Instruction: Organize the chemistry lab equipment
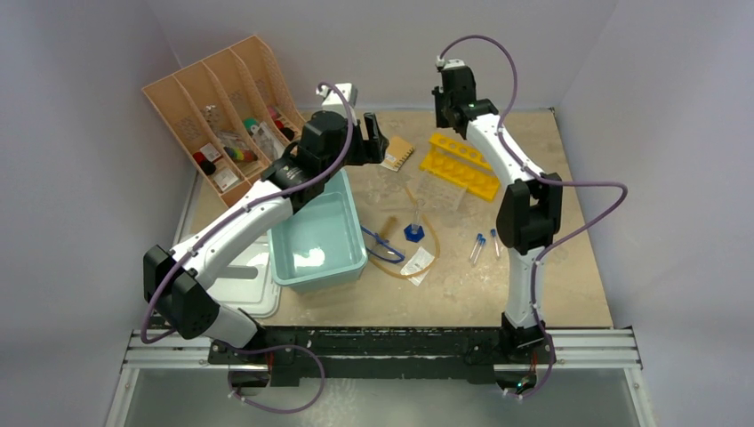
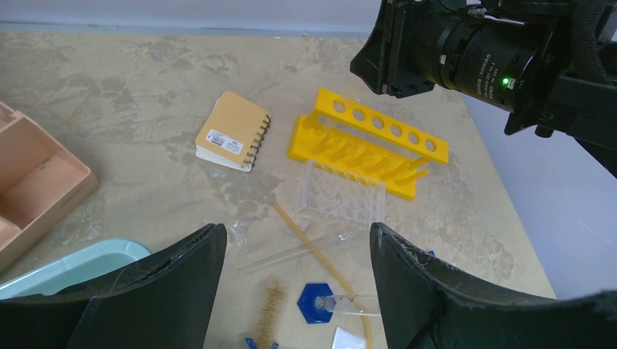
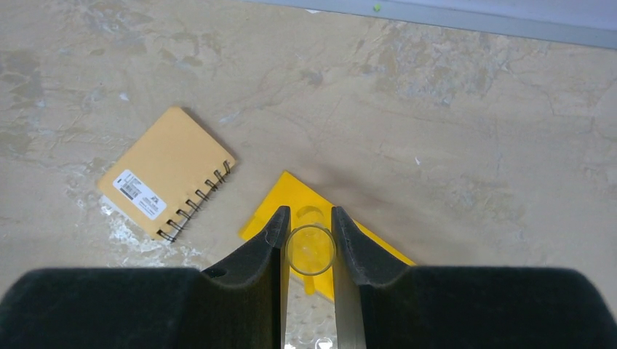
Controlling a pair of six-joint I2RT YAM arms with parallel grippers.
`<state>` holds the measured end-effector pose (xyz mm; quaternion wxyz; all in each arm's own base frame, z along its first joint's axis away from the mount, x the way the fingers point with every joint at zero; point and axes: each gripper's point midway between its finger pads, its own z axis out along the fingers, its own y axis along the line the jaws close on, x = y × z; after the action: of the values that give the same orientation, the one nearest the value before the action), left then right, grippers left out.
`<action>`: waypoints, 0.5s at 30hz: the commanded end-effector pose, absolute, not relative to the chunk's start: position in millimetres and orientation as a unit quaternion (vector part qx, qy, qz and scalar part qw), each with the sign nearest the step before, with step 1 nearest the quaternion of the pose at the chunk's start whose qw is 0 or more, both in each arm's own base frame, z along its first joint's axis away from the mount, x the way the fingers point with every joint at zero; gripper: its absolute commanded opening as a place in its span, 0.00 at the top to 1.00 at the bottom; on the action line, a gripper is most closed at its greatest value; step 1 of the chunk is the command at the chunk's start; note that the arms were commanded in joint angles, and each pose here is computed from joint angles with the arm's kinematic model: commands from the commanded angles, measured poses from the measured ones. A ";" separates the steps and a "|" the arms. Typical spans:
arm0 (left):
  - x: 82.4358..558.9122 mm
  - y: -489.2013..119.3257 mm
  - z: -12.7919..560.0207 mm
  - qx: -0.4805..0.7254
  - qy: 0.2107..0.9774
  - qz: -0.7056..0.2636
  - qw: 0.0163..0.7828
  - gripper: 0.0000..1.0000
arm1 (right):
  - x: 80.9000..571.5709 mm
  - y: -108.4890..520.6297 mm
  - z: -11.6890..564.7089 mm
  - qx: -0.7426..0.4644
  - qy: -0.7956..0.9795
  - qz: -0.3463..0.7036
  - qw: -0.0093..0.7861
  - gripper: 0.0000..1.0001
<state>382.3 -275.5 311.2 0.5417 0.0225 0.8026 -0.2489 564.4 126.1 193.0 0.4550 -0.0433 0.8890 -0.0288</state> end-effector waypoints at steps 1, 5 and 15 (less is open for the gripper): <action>382.0 -273.8 318.2 0.016 0.795 -0.255 0.550 0.29 | 571.8 124.2 212.0 -0.028 0.877 -0.030 0.479 0.89; 381.2 -273.0 316.9 0.015 0.796 -0.254 0.550 0.29 | 570.5 129.8 203.1 -0.026 0.881 -0.011 0.471 0.89; 379.3 -269.4 313.6 0.014 0.797 -0.248 0.550 0.29 | 568.2 125.8 187.6 -0.016 0.888 -0.004 0.460 0.88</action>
<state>380.1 -273.2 295.3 0.5299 0.0240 0.8134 -0.2390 565.1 125.8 177.1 0.4448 -0.0283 0.8950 -0.0172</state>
